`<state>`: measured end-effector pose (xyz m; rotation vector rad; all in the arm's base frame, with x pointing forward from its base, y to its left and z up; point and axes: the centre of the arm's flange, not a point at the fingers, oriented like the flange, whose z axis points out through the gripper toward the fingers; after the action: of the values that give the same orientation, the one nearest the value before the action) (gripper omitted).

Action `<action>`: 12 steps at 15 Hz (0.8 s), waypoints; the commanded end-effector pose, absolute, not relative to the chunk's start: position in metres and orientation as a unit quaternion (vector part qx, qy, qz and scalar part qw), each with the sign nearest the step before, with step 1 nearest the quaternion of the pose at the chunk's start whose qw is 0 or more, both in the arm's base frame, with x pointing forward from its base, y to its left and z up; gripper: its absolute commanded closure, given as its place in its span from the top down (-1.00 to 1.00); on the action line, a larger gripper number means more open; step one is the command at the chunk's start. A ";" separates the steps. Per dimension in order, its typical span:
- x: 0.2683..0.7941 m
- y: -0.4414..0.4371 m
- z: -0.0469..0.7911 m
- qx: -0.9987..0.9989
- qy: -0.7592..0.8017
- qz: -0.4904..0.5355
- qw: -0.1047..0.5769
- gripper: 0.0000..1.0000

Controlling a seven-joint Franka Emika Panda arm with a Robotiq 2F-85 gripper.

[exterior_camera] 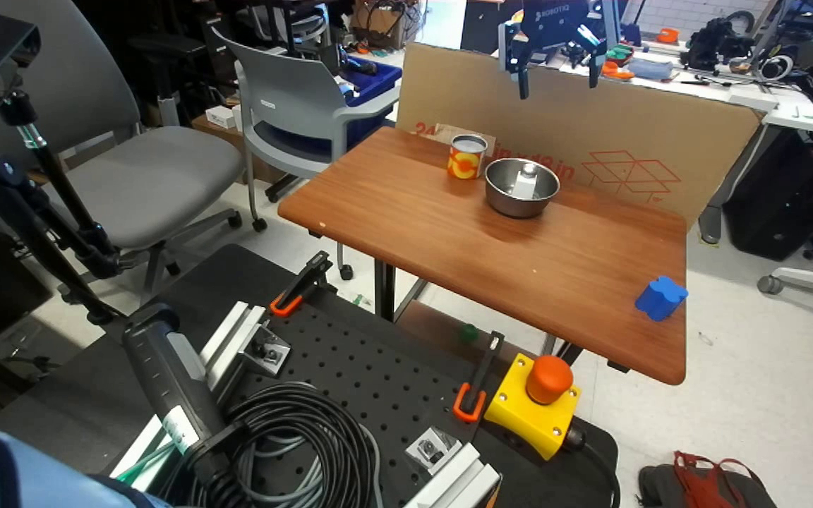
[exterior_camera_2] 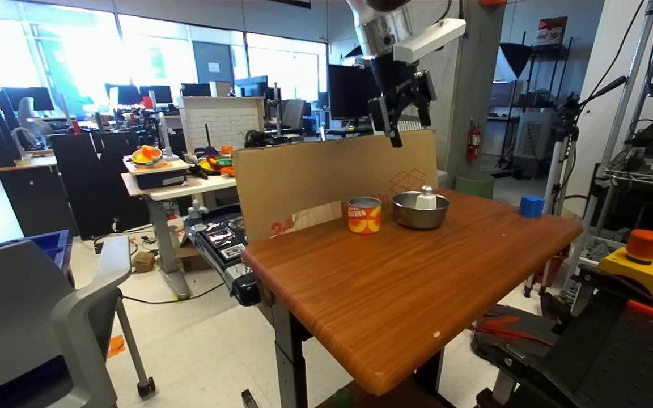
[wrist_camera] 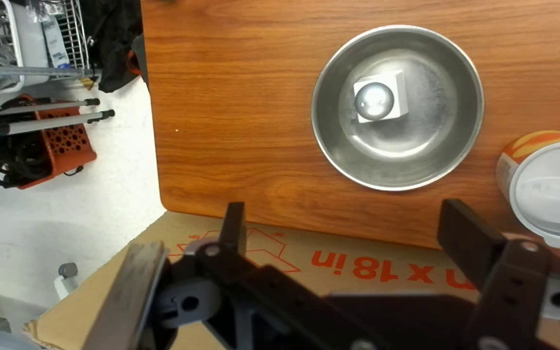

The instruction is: Move the can slightly to the left

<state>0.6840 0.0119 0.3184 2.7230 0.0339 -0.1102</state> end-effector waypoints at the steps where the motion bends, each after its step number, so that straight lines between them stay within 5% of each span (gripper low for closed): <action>1: 0.715 0.015 0.296 0.970 0.015 -0.074 0.232 1.00; 12: 0.733 0.030 0.237 0.956 0.039 -0.148 0.250 1.00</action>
<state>0.7117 0.0233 0.2424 2.6364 0.0742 -0.3566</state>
